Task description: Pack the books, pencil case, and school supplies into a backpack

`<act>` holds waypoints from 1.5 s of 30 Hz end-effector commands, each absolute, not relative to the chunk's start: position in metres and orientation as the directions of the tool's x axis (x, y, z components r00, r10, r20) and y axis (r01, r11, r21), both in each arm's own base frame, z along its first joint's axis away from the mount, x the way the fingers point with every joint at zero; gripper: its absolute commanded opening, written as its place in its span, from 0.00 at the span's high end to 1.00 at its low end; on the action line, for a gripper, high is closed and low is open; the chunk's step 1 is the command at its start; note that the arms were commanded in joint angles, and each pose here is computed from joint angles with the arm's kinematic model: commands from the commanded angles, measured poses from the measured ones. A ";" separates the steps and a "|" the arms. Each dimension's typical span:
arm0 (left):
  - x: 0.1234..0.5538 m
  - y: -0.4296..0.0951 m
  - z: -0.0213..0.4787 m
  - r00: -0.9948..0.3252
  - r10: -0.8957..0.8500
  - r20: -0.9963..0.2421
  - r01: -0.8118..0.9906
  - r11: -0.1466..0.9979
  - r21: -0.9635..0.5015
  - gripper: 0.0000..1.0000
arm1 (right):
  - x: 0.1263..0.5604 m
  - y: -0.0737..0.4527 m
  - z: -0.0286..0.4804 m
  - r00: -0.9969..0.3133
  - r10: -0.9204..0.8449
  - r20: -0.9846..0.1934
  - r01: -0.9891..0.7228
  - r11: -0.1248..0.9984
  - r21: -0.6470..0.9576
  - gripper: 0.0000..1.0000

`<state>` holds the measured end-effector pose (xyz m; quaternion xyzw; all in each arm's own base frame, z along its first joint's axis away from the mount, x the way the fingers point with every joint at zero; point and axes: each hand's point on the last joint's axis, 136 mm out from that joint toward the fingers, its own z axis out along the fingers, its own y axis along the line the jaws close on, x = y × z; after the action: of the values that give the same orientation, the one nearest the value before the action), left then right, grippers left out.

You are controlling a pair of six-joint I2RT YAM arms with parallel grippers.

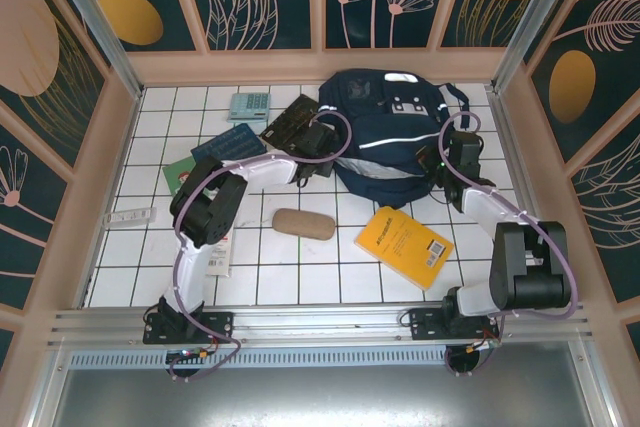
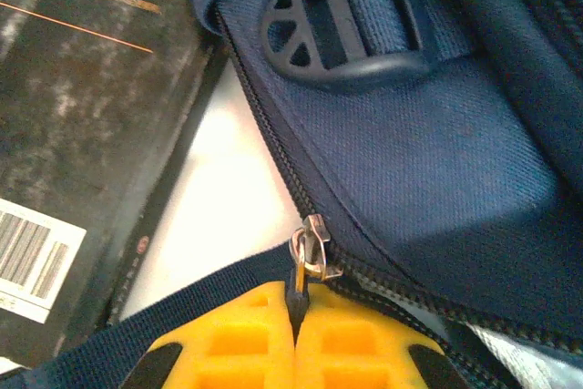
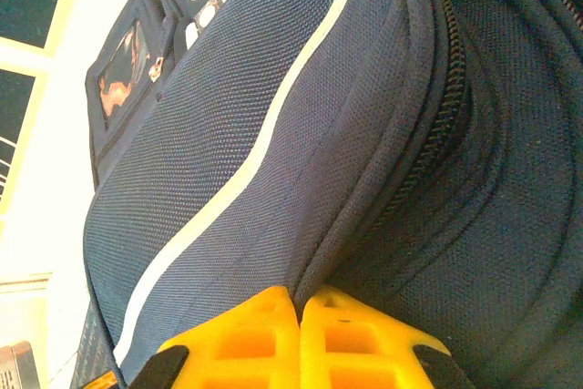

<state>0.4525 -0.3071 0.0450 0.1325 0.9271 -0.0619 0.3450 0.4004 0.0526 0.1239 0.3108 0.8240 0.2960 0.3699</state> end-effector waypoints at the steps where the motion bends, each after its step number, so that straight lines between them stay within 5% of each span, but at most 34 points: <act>1: 0.497 -0.229 0.054 -0.720 0.069 -0.690 -0.018 0.993 0.119 1.00 | 0.407 0.009 0.155 -0.402 0.739 -0.540 0.308 0.665 0.680 1.00; 8: 0.525 -0.199 0.043 -0.717 -0.083 -0.692 -0.164 0.985 0.052 1.00 | 0.402 0.006 0.179 -0.378 0.715 -0.589 0.276 0.694 0.665 1.00; 15: 0.527 -0.218 0.042 -0.735 -0.085 -0.673 -0.077 0.996 -0.041 1.00 | 0.407 0.015 0.183 -0.416 0.695 -0.586 0.233 0.705 0.670 1.00; 18: 0.517 -0.226 0.051 -0.732 -0.081 -0.677 -0.017 0.995 -0.100 0.84 | 0.411 0.024 0.181 -0.448 0.685 -0.574 0.203 0.704 0.681 1.00; 21: 0.506 -0.235 0.062 -0.727 -0.079 -0.682 0.041 0.987 -0.157 0.81 | 0.413 0.033 0.180 -0.465 0.667 -0.582 0.180 0.716 0.675 1.00; 26: 0.491 -0.255 0.066 -0.745 -0.078 -0.662 0.102 0.968 -0.230 0.80 | 0.410 0.051 0.180 -0.488 0.617 -0.617 0.150 0.756 0.637 0.76; 30: 0.477 -0.272 0.069 -0.747 -0.065 -0.662 0.129 0.962 -0.240 0.78 | 0.405 0.065 0.176 -0.512 0.575 -0.638 0.131 0.786 0.604 0.73; 33: 0.469 -0.271 0.077 -0.739 -0.070 -0.671 0.119 0.965 -0.232 0.52 | 0.397 0.071 0.174 -0.523 0.555 -0.647 0.121 0.799 0.589 0.70; 38: 0.457 -0.259 0.102 -0.713 -0.087 -0.696 0.106 0.968 -0.229 0.28 | 0.372 0.079 0.167 -0.534 0.538 -0.652 0.126 0.813 0.568 0.59; 41: 0.441 -0.263 0.119 -0.699 -0.074 -0.711 0.141 0.961 -0.239 0.15 | 0.349 0.069 0.153 -0.528 0.560 -0.638 0.219 0.816 0.534 0.37; 43: 0.426 -0.273 0.127 -0.696 -0.059 -0.716 0.180 0.951 -0.253 0.14 | 0.331 0.064 0.146 -0.523 0.585 -0.620 0.248 0.800 0.546 0.03; 45: 0.410 -0.287 0.132 -0.700 -0.060 -0.712 0.226 0.927 -0.300 0.14 | 0.313 0.060 0.137 -0.524 0.613 -0.591 0.288 0.780 0.555 0.01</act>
<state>0.4316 -0.2663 0.1209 0.0253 0.9116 -0.1455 0.3836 0.3402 0.0760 0.1604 0.2195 0.8424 0.2298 0.4352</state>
